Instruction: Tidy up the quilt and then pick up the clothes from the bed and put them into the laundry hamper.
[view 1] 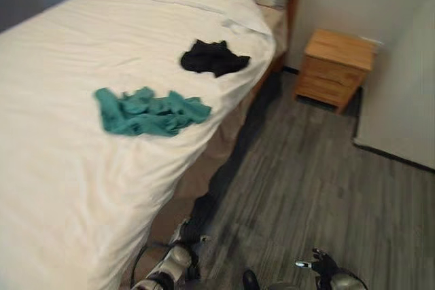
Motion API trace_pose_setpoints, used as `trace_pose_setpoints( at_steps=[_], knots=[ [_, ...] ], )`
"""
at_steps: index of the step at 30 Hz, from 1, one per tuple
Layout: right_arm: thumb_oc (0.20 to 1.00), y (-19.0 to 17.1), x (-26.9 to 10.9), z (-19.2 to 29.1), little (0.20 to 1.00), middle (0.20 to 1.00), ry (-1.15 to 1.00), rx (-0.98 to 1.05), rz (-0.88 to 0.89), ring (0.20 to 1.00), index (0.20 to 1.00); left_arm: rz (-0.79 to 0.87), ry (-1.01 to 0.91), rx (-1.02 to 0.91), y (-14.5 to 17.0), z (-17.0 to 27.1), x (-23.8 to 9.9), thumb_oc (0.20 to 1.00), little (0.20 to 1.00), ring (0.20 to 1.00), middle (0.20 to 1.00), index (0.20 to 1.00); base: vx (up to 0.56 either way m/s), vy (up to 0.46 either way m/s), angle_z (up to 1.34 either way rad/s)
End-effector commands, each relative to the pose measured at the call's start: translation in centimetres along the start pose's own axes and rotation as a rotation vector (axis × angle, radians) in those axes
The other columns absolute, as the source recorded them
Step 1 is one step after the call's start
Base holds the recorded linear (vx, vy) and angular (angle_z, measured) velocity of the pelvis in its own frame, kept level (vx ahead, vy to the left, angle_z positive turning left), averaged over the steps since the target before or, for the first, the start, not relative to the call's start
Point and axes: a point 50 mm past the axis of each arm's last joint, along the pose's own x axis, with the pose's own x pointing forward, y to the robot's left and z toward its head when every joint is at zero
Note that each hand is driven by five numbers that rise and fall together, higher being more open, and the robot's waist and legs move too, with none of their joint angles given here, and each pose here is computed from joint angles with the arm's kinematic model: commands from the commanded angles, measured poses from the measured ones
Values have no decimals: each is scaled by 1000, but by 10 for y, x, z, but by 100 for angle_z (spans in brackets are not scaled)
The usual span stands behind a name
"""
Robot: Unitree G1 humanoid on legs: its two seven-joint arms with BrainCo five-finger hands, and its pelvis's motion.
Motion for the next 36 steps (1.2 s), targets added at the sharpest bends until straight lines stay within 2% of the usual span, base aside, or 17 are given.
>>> trace_pose_setpoints(
  at_steps=[1, 5, 12, 16, 17, 20, 27, 33, 36],
  knots=[
    [1000, -7, 5, 30, 1000, 1000, -102, -17, -48, 1000, 1000, 11, -52, 75, -3, 22, 5, 1000, 1000, 1000, 1000, 1000, 303, 216, -118],
    [1000, -3, 2, 7, 1000, 1000, -18, 74, -71, 1000, 1000, -17, -57, 155, -9, 25, 5, 1000, 1000, 1000, 1000, 1000, 357, 291, -70],
    [1000, 8, 5, 35, 1000, 1000, -113, 140, -68, 1000, 1000, 1, -78, 236, 1, 26, 7, 1000, 1000, 1000, 1000, 1000, 338, 130, -85],
    [1000, 10, 3, 18, 1000, 1000, -62, 129, -67, 1000, 1000, -37, -29, 311, -6, 10, 4, 1000, 1000, 1000, 1000, 1000, 483, -49, 3],
    [1000, 8, 0, 1, 1000, 1000, -12, 104, -73, 1000, 1000, -64, -1, 333, -14, -1, 1, 1000, 1000, 1000, 1000, 1000, 662, -155, 21],
    [1000, -1, -2, -12, 1000, 1000, 36, 27, -108, 1000, 1000, -26, 7, 234, -10, 3, 2, 1000, 1000, 1000, 1000, 1000, 443, -215, 12],
    [1000, -20, 1, 1, 1000, 1000, -2, -102, -128, 1000, 1000, 62, -160, 99, -1, 48, 6, 1000, 1000, 1000, 1000, 1000, 517, 81, -74],
    [1000, -27, 0, -2, 1000, 1000, 11, -67, -166, 1000, 1000, 40, -163, 125, -7, 48, 6, 1000, 1000, 1000, 1000, 1000, 449, 170, -65],
    [1000, -10, -1, -10, 1000, 1000, 27, -77, -121, 1000, 1000, 50, -89, 83, -8, 27, 3, 1000, 1000, 1000, 1000, 1000, 641, 183, -21]
  ],
)
